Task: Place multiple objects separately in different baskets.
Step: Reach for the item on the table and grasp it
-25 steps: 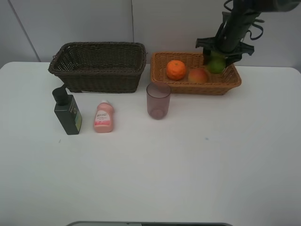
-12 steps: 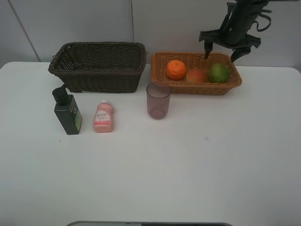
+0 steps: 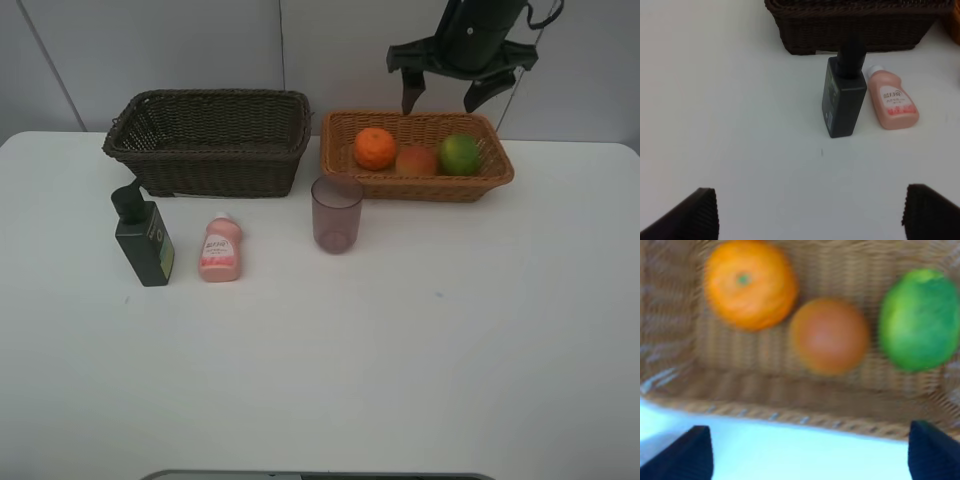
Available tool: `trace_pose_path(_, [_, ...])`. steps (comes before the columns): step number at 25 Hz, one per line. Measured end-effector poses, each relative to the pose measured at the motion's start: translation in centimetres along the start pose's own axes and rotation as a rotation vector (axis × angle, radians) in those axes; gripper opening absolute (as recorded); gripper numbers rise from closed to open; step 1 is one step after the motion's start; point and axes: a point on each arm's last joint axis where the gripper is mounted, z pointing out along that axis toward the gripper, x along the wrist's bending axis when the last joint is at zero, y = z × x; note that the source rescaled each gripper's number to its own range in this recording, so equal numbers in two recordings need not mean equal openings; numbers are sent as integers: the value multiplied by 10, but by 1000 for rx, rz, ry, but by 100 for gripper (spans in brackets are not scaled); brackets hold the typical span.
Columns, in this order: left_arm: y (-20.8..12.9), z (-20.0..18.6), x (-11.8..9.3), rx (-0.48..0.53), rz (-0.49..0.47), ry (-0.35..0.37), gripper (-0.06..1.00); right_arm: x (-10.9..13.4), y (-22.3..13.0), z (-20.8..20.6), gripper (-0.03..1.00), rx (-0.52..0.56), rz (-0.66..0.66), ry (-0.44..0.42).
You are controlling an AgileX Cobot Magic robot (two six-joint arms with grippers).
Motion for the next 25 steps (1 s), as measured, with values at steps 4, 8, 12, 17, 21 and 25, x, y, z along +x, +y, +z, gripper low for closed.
trace_pose_path(4, [0, 0, 0, 0, 0, 0, 95, 25, -24, -17, 61, 10, -85, 31])
trace_pose_path(8, [0, 0, 0, 0, 0, 0, 95, 44, -46, -29, 61, 16, -164, 54])
trace_pose_path(12, [0, 0, 0, 0, 0, 0, 95, 57, -63, -39, 61, 22, -221, 71])
trace_pose_path(17, [0, 0, 0, 0, 0, 0, 95, 54, -79, -52, 61, 30, -220, 99])
trace_pose_path(21, [0, 0, 0, 0, 0, 0, 95, 29, -93, -65, 61, 25, -153, 96])
trace_pose_path(25, [0, 0, 0, 0, 0, 0, 95, -10, -109, -84, 61, -18, -48, 74])
